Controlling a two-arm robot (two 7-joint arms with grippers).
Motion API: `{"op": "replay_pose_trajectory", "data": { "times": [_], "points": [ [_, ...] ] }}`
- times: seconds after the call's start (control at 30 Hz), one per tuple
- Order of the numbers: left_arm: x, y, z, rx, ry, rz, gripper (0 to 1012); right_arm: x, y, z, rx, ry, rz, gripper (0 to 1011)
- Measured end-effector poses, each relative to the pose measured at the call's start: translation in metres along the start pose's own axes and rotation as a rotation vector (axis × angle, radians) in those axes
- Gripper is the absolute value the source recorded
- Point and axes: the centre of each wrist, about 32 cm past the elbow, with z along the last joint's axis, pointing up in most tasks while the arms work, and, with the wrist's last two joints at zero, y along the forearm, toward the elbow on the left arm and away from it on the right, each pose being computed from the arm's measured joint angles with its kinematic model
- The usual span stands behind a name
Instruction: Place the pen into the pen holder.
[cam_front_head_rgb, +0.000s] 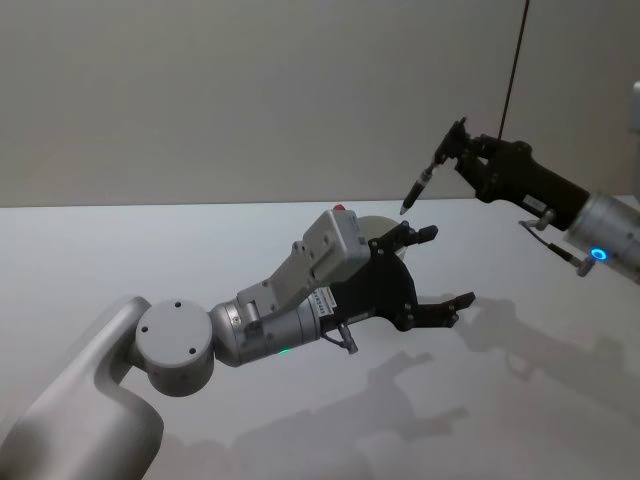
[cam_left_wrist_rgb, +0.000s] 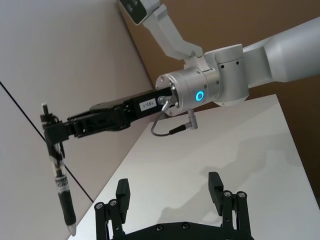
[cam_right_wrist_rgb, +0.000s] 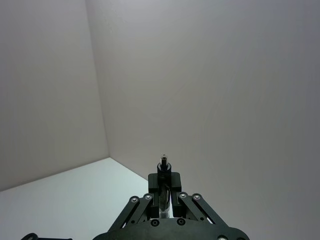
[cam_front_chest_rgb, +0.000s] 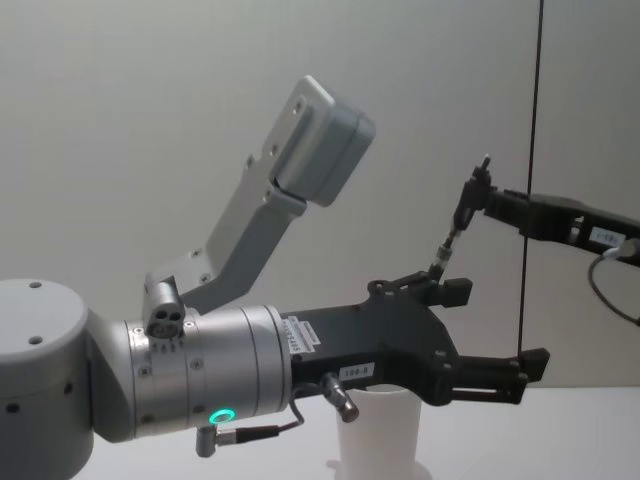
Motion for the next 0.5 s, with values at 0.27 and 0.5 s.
{"op": "replay_pose_trajectory", "data": {
  "times": [0.27, 0.5],
  "points": [
    [0.0000, 0.0000, 0.0000, 0.000, 0.000, 0.000, 1003, 0.002, 0.012, -0.005, -0.031, -0.001, -0.001, 120],
    [0.0000, 0.0000, 0.0000, 0.000, 0.000, 0.000, 1003, 0.003, 0.020, -0.010, -0.057, 0.002, -0.004, 120]
  ]
}}
